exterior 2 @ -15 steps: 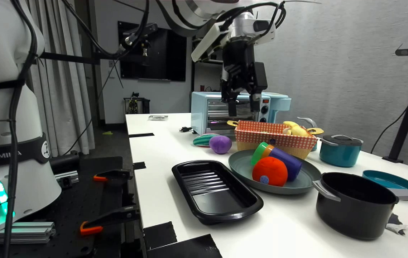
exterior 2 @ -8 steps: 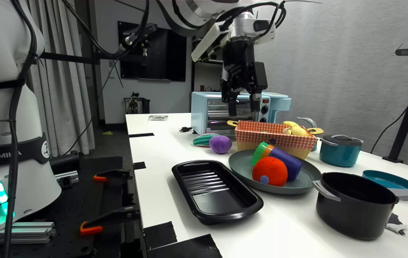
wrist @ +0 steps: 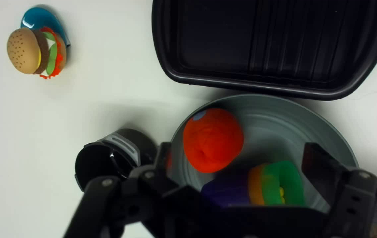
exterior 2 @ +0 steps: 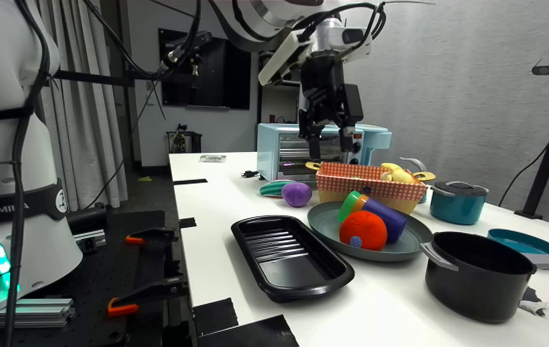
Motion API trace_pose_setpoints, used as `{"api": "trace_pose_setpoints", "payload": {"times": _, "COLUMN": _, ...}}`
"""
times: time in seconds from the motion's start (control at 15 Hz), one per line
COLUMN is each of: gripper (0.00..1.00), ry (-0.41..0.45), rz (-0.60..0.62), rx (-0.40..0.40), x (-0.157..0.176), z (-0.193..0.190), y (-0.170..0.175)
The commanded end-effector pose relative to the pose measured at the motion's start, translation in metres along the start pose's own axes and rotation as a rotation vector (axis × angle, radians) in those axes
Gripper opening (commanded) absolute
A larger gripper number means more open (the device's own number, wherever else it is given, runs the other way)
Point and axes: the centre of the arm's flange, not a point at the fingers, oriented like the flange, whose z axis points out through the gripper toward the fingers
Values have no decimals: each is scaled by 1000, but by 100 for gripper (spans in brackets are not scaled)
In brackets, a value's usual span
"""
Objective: Set the cups upright then put the banana plush toy on the plate
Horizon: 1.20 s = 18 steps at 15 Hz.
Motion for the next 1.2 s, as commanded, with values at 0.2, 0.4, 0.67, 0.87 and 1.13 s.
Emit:
{"api": "trace_pose_setpoints", "payload": {"times": 0.2, "gripper": 100, "ry": 27, "rz": -32, "rx": -105, "x": 35, "z": 18, "y": -6}}
{"api": "trace_pose_setpoints", "payload": {"times": 0.4, "gripper": 100, "ry": 38, "rz": -59, "rx": -123, "x": 52, "z": 25, "y": -16}}
{"api": "trace_pose_setpoints", "payload": {"times": 0.67, "gripper": 100, "ry": 40, "rz": -92, "rx": -122, "x": 69, "z": 36, "y": -33}}
{"api": "trace_pose_setpoints", "payload": {"times": 0.87, "gripper": 100, "ry": 37, "rz": -115, "rx": -117, "x": 79, "z": 45, "y": -45}}
{"api": "trace_pose_setpoints", "payload": {"times": 1.13, "gripper": 100, "ry": 31, "rz": -146, "rx": -120, "x": 89, "z": 59, "y": -60}}
